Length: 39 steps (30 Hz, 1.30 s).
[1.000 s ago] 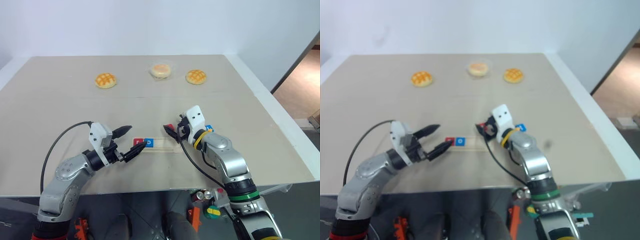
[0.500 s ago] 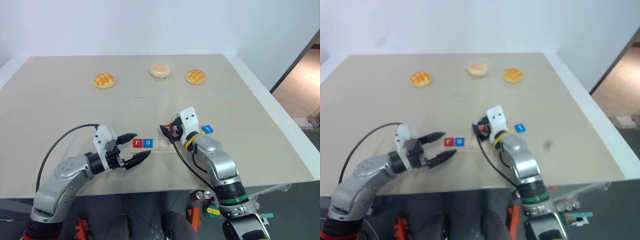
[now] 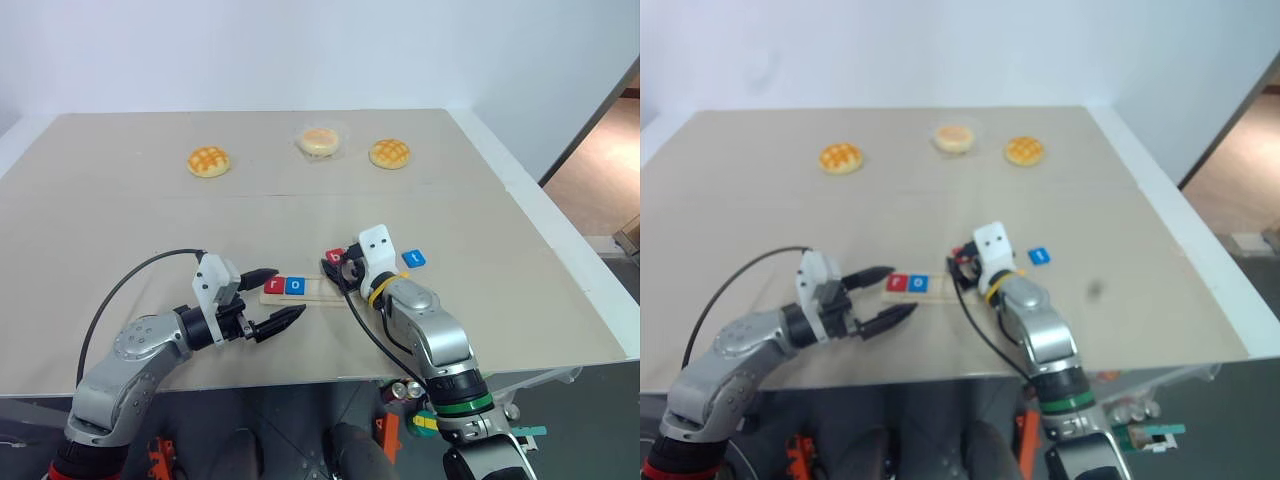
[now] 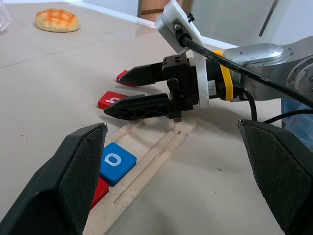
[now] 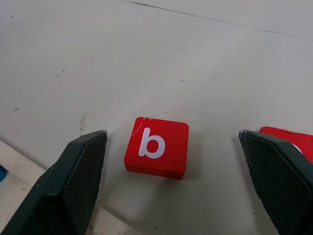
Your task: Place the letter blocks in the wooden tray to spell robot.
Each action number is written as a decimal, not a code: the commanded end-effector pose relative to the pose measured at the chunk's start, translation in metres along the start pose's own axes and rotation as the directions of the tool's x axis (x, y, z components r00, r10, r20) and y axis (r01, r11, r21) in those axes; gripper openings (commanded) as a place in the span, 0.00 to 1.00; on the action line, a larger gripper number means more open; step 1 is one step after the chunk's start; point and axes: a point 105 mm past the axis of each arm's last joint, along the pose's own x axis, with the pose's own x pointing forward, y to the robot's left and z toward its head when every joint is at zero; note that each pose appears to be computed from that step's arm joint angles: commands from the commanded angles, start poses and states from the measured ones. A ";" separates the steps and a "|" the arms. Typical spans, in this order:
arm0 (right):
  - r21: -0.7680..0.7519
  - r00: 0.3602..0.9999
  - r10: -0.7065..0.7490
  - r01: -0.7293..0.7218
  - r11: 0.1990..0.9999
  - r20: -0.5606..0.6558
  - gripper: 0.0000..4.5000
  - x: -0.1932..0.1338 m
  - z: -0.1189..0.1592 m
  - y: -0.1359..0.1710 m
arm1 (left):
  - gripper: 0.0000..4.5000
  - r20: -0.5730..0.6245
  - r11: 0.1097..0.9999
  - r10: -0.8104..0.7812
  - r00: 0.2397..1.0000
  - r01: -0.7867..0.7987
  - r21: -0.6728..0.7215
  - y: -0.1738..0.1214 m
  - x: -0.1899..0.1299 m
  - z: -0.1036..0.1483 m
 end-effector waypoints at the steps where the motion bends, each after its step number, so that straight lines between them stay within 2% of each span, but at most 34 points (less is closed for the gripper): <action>1: -0.024 0.999 0.034 -0.034 0.999 -0.014 0.88 0.003 0.000 0.007 | 1.00 0.020 0.998 -0.019 1.000 0.018 0.054 -0.004 0.000 0.008; 9: -0.060 0.994 0.078 -0.083 0.995 -0.070 0.27 0.005 -0.002 0.010 | 1.00 0.025 0.998 -0.017 1.000 0.015 0.057 -0.003 0.001 0.009; 16: -0.078 0.995 0.066 -0.072 0.994 -0.074 0.26 0.005 -0.001 0.003 | 1.00 0.029 0.998 -0.014 0.999 0.013 0.057 -0.003 0.002 0.008; 23: -0.075 0.999 0.017 -0.015 0.997 0.033 0.26 -0.006 0.031 -0.010 | 1.00 0.031 0.998 -0.019 0.999 0.017 0.063 -0.002 0.003 0.008; 27: -0.035 0.983 -0.126 0.131 0.991 0.134 0.26 -0.048 0.056 -0.030 | 1.00 0.014 0.991 -0.091 0.996 0.089 0.095 -0.009 0.005 0.009; 32: 0.059 0.942 -0.328 0.324 0.944 0.077 0.26 -0.096 0.029 -0.044 | 1.00 -0.022 0.973 -0.183 0.983 0.185 0.140 -0.013 0.008 0.010; 39: 0.096 0.944 -0.329 0.326 0.941 0.020 0.26 -0.107 0.007 -0.028 | 1.00 -0.025 0.963 -0.220 0.975 0.221 0.152 -0.009 0.014 0.011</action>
